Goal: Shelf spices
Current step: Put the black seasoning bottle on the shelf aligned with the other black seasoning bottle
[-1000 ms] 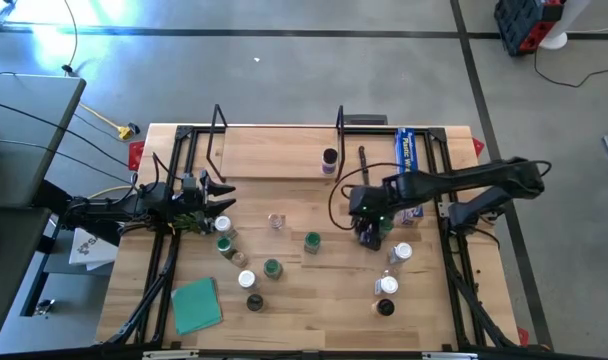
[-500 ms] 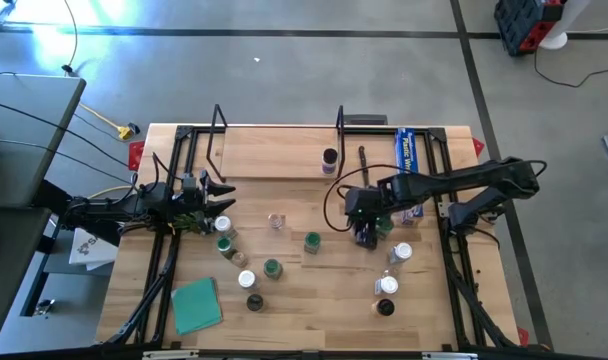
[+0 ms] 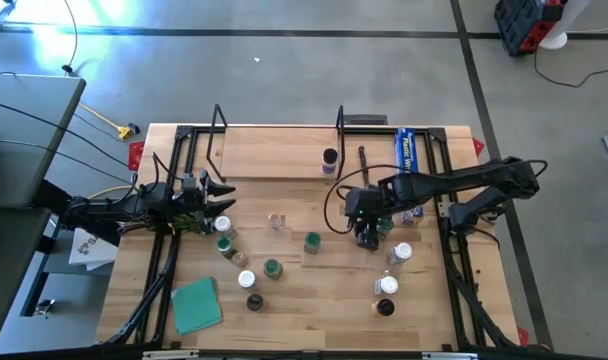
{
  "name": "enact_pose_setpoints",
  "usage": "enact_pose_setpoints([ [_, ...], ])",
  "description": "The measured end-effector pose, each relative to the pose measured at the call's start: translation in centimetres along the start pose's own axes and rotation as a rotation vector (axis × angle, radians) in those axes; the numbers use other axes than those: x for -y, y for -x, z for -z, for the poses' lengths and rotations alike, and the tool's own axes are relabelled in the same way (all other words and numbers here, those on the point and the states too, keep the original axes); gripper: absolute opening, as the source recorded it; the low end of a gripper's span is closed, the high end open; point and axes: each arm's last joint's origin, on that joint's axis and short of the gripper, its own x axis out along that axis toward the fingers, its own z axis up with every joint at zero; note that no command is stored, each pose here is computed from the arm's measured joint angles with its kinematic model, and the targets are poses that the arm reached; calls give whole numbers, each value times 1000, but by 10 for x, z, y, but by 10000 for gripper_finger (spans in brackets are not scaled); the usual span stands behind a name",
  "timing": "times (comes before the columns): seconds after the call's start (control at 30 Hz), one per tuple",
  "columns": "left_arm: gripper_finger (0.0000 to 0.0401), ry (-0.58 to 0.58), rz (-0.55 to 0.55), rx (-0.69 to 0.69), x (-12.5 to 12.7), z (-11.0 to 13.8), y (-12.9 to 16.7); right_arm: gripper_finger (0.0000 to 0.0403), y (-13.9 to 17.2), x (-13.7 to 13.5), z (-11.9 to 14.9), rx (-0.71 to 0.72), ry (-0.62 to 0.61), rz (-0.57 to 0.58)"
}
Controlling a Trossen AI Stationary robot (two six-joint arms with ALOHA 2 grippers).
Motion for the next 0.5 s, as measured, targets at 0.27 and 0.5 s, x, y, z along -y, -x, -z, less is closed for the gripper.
enact_pose_setpoints([
  [0.27,195,0,0,-1,0,0,0,281,-12,4,-1,-57,-30,64],
  [0.5,195,0,3,-4,0,0,0,294,-40,2,0,-185,27,90],
])
